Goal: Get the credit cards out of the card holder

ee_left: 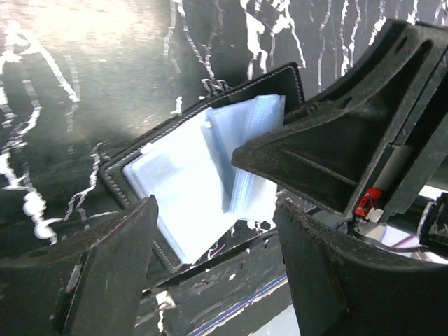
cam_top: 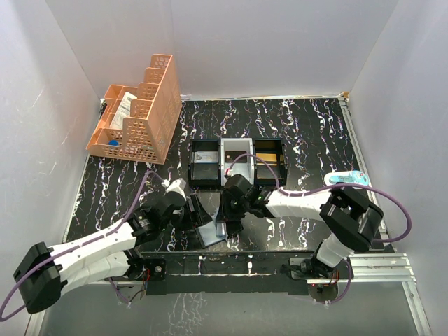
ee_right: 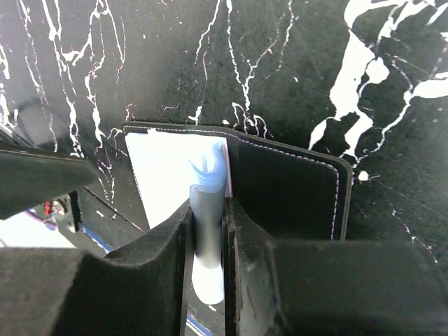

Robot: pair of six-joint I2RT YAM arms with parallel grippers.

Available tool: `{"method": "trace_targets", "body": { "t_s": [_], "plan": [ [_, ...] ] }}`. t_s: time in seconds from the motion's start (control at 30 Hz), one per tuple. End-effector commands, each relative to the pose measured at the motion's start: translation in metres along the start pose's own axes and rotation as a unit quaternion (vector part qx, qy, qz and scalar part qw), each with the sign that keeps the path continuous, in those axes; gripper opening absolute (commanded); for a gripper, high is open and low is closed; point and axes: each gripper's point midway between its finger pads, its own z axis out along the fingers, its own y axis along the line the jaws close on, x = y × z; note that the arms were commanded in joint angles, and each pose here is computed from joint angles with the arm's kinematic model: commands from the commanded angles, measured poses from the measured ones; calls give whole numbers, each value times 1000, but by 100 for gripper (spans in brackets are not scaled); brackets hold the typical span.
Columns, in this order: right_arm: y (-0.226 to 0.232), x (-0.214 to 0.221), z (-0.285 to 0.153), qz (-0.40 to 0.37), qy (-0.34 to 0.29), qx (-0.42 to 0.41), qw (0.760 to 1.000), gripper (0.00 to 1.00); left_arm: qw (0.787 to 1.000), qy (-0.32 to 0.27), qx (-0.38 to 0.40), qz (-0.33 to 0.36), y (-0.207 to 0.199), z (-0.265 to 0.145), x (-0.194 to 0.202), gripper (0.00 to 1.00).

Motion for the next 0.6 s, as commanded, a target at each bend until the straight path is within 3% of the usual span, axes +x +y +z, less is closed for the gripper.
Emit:
{"method": "trace_targets", "body": {
  "t_s": [0.0, 0.43, 0.57],
  "plan": [
    [20, -20, -14, 32, -34, -69, 997, 20, 995, 12, 101, 17, -42, 9, 1, 68],
    [3, -23, -18, 67, -37, -74, 994, 24, 989, 78, 123, 39, -55, 47, 26, 67],
    [5, -24, -20, 66, -43, -81, 994, 25, 983, 78, 163, 38, -66, 47, 28, 64]
  ]
}}
